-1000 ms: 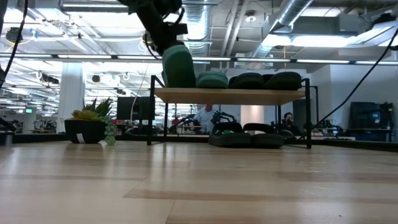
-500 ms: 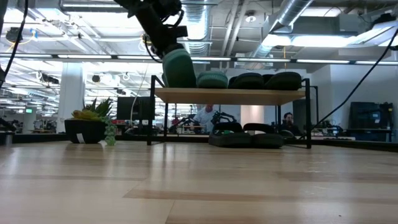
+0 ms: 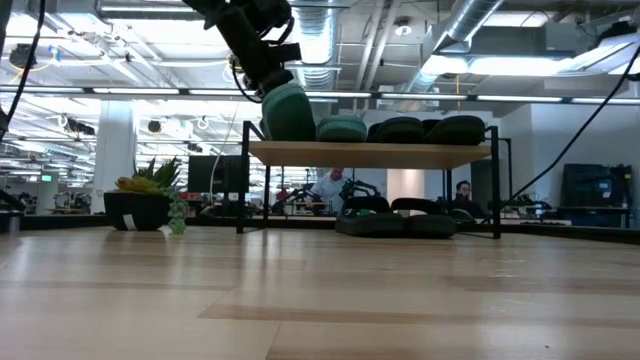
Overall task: Pick and place slides into the shelf
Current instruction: Put the green slipper on the shelf
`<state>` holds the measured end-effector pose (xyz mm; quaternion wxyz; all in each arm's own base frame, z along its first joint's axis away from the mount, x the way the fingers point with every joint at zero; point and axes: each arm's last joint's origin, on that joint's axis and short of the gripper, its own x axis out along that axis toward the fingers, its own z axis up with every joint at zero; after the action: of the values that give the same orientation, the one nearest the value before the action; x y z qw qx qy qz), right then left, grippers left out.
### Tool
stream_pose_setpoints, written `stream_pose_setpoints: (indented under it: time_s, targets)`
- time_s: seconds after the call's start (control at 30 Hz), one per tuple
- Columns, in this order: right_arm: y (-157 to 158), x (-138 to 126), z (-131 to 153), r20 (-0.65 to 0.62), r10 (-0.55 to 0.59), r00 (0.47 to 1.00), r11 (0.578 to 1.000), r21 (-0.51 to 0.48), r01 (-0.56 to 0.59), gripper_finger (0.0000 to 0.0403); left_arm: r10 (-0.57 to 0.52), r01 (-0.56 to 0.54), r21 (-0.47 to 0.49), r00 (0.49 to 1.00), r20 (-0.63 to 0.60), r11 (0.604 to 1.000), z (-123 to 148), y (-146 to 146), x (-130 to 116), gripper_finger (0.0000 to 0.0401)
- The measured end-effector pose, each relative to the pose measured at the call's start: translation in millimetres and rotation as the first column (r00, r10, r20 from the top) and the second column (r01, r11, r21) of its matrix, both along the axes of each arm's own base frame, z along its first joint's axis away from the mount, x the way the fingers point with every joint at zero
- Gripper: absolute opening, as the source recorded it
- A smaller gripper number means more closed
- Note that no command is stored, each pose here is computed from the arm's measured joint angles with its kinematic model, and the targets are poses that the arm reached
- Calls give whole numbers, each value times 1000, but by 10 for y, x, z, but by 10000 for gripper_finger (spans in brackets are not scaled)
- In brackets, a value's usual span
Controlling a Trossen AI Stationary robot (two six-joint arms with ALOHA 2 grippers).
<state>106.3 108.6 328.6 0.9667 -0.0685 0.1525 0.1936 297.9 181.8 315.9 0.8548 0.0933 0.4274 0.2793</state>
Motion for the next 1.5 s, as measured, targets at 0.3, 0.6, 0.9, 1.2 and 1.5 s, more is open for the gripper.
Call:
stream_pose_setpoints:
  time_s: [0.3,0.6,0.9,1.2,1.5]
  targets:
    - [0,0,0,6,5,1000,1000,-16,-5,122,-42,47,56,995,-86,997,-15,-67,22,0]
    - [-1,0,0,6,6,1000,1000,-17,-5,122,-55,59,35,994,-97,998,-30,-76,11,0]
    - [0,0,-1,6,5,1000,1000,-16,-5,122,-19,25,69,996,-90,997,-14,-63,22,1]
    - [0,0,-1,6,6,1000,1000,-17,-6,122,-4,9,67,997,-79,998,-11,-62,23,45]
    - [-1,0,-1,6,5,1000,1000,-17,-5,122,6,6,115,994,-107,993,0,-134,59,84]
